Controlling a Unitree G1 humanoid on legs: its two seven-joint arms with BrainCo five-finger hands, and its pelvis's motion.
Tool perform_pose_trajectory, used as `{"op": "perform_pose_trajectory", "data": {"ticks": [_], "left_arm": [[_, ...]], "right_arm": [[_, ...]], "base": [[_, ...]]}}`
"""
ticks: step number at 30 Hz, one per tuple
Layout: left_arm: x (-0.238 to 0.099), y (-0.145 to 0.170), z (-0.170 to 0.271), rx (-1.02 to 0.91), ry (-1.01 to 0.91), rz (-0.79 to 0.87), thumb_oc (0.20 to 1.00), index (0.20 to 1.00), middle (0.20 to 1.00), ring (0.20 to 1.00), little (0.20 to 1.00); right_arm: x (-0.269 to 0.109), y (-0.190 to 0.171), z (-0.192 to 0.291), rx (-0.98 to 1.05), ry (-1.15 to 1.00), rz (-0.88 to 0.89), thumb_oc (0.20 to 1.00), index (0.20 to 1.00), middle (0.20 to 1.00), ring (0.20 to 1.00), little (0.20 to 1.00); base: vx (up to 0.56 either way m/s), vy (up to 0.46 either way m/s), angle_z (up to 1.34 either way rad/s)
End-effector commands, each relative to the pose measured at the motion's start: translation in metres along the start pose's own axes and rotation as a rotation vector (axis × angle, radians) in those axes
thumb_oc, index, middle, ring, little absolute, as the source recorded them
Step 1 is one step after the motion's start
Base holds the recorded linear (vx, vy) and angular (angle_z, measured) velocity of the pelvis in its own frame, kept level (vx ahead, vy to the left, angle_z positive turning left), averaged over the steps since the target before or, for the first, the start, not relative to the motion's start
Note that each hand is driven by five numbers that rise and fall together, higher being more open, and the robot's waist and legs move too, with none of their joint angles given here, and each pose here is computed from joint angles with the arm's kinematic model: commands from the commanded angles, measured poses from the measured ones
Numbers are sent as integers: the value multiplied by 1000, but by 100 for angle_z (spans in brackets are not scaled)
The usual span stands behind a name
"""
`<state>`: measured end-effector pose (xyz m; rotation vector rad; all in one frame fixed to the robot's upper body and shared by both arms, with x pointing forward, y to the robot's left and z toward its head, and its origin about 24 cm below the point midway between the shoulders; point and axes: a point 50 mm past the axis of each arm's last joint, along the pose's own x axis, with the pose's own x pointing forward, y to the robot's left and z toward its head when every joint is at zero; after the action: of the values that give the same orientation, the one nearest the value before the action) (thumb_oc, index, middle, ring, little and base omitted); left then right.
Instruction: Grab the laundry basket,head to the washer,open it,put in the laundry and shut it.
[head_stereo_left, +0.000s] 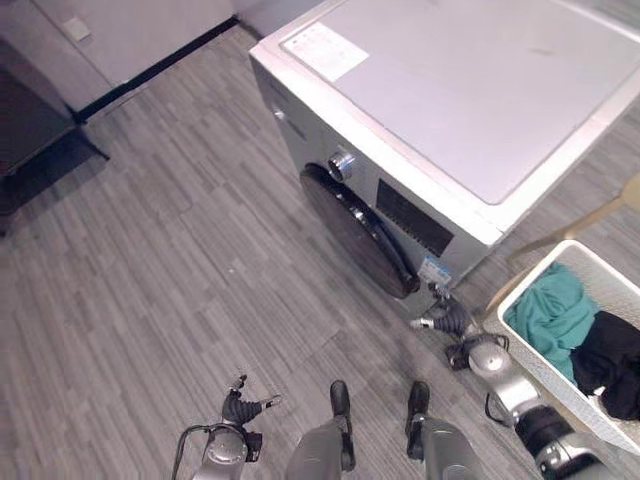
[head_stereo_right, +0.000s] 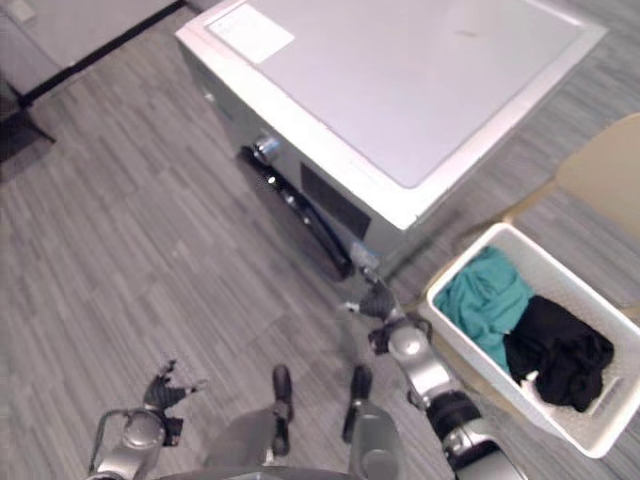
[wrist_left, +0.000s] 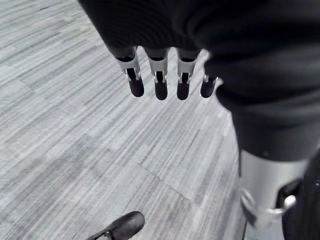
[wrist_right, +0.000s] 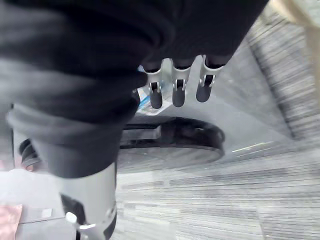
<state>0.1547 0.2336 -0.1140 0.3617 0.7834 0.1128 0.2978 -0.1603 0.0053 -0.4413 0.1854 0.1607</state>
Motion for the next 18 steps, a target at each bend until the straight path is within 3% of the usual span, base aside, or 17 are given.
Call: {"op": "perform_pose_trajectory", "data": {"ticks": [1,8,12,16,18], "left_arm": [[4,17,10,43,-47,50,1000,1000,1000,1000,1000],[6,19,20,1,-90,79,1000,1000,1000,1000,1000],[8,20,28,-11,-116,83,1000,1000,1000,1000,1000],[11,21,35,-15,-128,90,1000,1000,1000,1000,1000],[15,21,40,-18,-130,98,1000,1000,1000,1000,1000]], "right_arm": [[6,8,22,59,-100,-17,1000,1000,1000,1000,1000],[29,-25,65,203,-210,-233,1000,1000,1000,1000,1000],[37,-31,77,223,-224,-244,1000,1000,1000,1000,1000],[41,-7,102,254,-295,-130,1000,1000,1000,1000,1000],[38,36,137,215,-403,88,1000,1000,1000,1000,1000]], "base": [[0,-11,13],[-10,-3,9],[1,8,3],[9,17,7],[8,17,2]]}}
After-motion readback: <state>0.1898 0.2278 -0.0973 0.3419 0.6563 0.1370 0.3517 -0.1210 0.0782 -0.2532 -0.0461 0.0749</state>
